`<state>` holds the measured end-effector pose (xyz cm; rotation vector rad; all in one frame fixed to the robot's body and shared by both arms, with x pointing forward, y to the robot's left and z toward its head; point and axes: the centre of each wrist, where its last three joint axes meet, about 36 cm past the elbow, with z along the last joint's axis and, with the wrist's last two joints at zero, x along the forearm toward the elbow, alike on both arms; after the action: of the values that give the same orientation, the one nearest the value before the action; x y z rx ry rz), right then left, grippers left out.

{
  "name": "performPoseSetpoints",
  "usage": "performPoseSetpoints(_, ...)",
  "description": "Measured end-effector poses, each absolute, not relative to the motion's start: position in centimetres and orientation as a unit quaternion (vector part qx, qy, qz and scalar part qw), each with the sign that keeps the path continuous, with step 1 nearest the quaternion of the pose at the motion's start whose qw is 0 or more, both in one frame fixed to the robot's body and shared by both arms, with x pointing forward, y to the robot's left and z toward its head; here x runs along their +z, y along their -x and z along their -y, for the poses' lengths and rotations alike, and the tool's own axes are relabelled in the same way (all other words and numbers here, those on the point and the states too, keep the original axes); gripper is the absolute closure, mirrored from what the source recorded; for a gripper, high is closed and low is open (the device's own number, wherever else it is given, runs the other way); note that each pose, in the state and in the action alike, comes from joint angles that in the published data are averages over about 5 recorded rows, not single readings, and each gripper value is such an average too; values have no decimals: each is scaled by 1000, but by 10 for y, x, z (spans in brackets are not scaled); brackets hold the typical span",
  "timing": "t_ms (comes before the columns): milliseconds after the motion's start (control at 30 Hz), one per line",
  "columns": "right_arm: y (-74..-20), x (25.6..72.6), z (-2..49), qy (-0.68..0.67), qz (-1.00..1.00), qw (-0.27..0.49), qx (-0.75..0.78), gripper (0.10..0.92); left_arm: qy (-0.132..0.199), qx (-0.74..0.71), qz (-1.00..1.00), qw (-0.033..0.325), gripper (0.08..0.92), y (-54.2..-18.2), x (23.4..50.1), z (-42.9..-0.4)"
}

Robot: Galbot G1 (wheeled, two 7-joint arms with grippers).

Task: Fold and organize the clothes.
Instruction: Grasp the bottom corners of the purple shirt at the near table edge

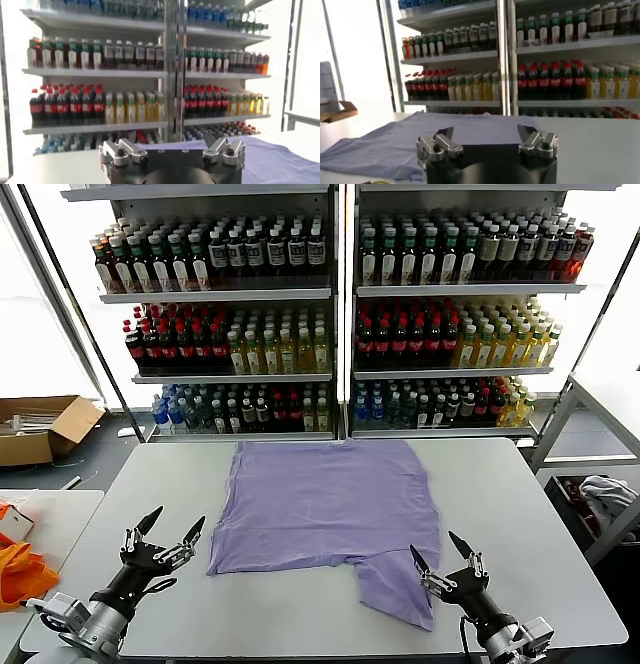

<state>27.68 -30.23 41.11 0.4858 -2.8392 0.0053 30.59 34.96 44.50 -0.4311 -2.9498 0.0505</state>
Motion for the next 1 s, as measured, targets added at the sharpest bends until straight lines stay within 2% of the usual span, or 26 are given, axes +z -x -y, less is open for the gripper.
performPoseSetpoints(400,-251,419,290,-143,965,218,27,200,146,22,973,177,177,-313,441,-333)
performPoseSetpoints(833,-240,412,272,-139,953,268,18,201,120,52,963,237,177,-334,411,-327)
performPoseSetpoints(900,-238,410,269,-140,952,273,17,219,114,57,961,244,177,-337,406,-326)
performPoseSetpoints(1000,-236,407,265,-140,950,278,16,290,107,64,960,252,178,-340,400,-325)
